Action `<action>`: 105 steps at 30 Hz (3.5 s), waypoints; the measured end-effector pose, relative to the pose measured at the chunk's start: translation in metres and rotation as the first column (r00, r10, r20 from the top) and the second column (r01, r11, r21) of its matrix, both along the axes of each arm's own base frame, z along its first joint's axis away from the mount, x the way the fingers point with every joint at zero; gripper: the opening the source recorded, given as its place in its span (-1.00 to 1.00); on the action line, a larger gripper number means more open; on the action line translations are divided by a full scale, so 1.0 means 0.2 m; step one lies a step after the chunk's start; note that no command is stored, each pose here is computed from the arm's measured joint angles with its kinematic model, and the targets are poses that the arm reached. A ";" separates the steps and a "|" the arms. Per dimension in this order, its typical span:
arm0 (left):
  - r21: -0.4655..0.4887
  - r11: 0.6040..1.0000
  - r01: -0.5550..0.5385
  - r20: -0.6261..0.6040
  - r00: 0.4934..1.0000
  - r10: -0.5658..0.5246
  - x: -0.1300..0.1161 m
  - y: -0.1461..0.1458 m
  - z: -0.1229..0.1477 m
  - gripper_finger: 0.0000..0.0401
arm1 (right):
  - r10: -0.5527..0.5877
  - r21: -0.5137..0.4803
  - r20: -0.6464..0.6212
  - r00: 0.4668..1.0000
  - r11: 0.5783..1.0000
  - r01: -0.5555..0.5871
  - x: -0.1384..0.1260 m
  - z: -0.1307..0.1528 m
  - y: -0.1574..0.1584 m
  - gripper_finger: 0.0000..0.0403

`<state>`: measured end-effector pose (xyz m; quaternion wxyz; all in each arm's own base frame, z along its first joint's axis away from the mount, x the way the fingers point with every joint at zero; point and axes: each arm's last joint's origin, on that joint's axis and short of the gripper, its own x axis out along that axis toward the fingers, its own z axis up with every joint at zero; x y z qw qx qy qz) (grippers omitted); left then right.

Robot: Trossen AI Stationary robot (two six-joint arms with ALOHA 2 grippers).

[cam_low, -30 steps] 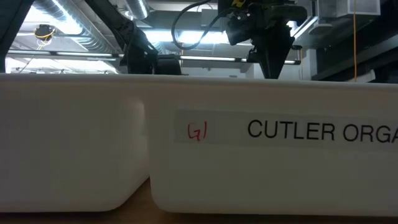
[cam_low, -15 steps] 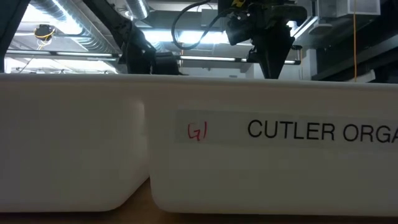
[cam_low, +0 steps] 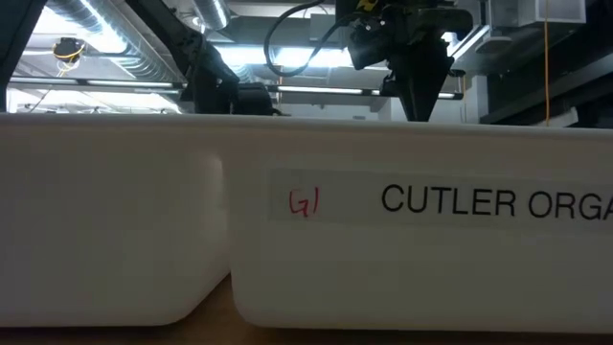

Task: Sort silverware
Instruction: Put the silver fork into the white silverware tray

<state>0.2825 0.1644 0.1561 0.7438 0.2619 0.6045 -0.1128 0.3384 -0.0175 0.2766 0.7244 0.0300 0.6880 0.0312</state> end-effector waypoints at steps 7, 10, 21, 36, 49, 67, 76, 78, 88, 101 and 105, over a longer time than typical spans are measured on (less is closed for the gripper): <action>0.015 0.996 0.086 -0.022 0.996 -0.086 0.00 0.00 0.00 -0.85 | 0.000 0.000 0.001 1.000 1.000 0.000 0.00 0.00 0.00 -0.45; 0.022 0.993 0.117 -0.028 0.993 -0.117 0.00 0.00 0.00 -0.85 | 0.000 0.000 0.001 1.000 1.000 0.000 0.00 0.00 0.00 -0.45; 0.042 0.987 0.154 -0.040 0.987 -0.153 0.01 0.01 -0.04 -0.85 | 0.000 0.000 0.003 1.000 1.000 0.000 0.00 0.00 0.00 -0.45; 0.050 0.983 0.177 -0.066 0.983 -0.173 -0.01 0.04 -0.05 -0.85 | 0.000 0.000 0.003 1.000 1.000 0.000 0.00 0.00 0.00 -0.45; 0.005 0.988 0.154 -0.048 0.987 -0.153 -0.01 0.06 -0.08 -0.85 | 0.000 0.000 0.004 1.000 1.000 0.000 0.00 0.00 0.00 -0.45; -0.066 0.989 -0.129 -0.007 0.992 0.129 -0.02 0.04 -0.05 -0.98 | 0.000 0.000 0.003 1.000 1.000 0.000 0.00 0.00 0.00 -0.45; -0.080 0.974 -0.213 0.035 0.976 0.216 -0.04 0.03 0.04 -0.99 | 0.000 0.000 0.002 1.000 1.000 0.000 0.00 0.00 0.00 -0.45; -0.091 0.967 -0.237 0.030 0.970 0.241 -0.05 0.02 0.05 -0.99 | 0.000 0.000 0.000 1.000 1.000 0.000 0.00 0.00 0.00 -0.45; -0.321 0.879 -0.353 0.097 0.911 0.401 -0.10 -0.04 0.20 -0.99 | 0.037 -0.013 -0.009 0.999 0.999 -0.037 -0.05 0.05 -0.01 -0.45; -0.554 0.789 -0.266 0.230 0.862 0.452 0.07 -0.29 0.31 -0.98 | -0.113 -0.116 0.170 0.979 0.984 0.134 -0.30 0.33 -0.23 -0.45; -0.618 0.763 -0.186 0.337 0.815 0.472 0.18 -0.41 0.37 -0.99 | -0.194 -0.127 0.194 0.962 0.967 0.221 -0.36 0.37 -0.34 -0.45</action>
